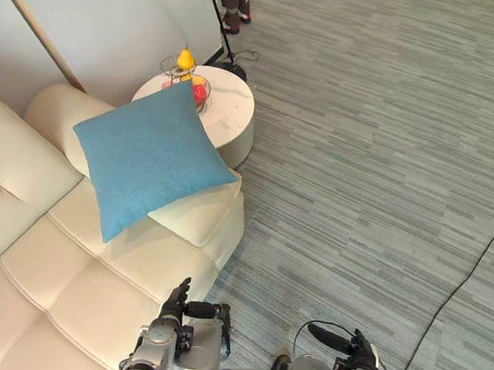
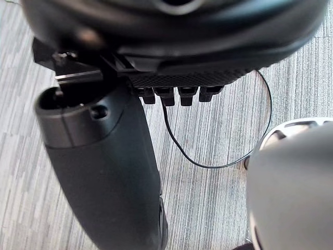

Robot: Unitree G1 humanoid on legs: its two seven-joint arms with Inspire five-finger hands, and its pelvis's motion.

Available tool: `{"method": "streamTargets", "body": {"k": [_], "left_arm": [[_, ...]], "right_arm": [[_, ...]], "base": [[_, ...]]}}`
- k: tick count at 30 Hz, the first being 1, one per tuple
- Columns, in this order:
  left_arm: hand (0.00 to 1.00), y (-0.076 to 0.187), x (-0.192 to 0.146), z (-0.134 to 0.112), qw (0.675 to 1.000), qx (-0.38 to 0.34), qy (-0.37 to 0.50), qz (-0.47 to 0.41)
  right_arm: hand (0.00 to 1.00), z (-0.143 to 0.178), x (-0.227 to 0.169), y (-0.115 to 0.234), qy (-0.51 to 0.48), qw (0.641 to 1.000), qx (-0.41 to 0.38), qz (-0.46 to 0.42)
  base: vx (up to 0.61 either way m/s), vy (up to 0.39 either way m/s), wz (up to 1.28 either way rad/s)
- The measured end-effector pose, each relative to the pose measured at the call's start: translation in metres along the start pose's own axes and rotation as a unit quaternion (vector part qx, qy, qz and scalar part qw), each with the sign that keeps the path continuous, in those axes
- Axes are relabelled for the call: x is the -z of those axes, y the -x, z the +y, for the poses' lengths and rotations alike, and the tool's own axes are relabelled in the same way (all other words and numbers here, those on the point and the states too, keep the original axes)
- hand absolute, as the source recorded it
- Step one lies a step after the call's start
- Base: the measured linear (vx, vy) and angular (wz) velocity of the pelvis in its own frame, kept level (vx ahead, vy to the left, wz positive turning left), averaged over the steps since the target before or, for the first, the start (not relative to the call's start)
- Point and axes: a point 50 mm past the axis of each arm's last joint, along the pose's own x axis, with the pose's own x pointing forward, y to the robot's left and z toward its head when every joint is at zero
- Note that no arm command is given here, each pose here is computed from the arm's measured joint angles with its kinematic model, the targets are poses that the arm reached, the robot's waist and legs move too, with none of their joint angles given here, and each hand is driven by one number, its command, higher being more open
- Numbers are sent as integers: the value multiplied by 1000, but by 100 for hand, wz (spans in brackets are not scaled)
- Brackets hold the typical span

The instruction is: Pick up cushions and gather them together orderly.

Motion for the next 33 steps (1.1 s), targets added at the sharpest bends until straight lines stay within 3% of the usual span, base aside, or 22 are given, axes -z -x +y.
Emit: {"method": "streamTargets", "body": {"k": [15,33], "left_arm": [[100,2,10,14,1000,-7,-21,17],[100,2,3,-16,999,4,40,6]], "right_arm": [[100,15,13,5,-1,999,-24,25],[100,13,13,10,-36,999,-28,-3]], "base": [[257,67,31],[167,-240,107]]}}
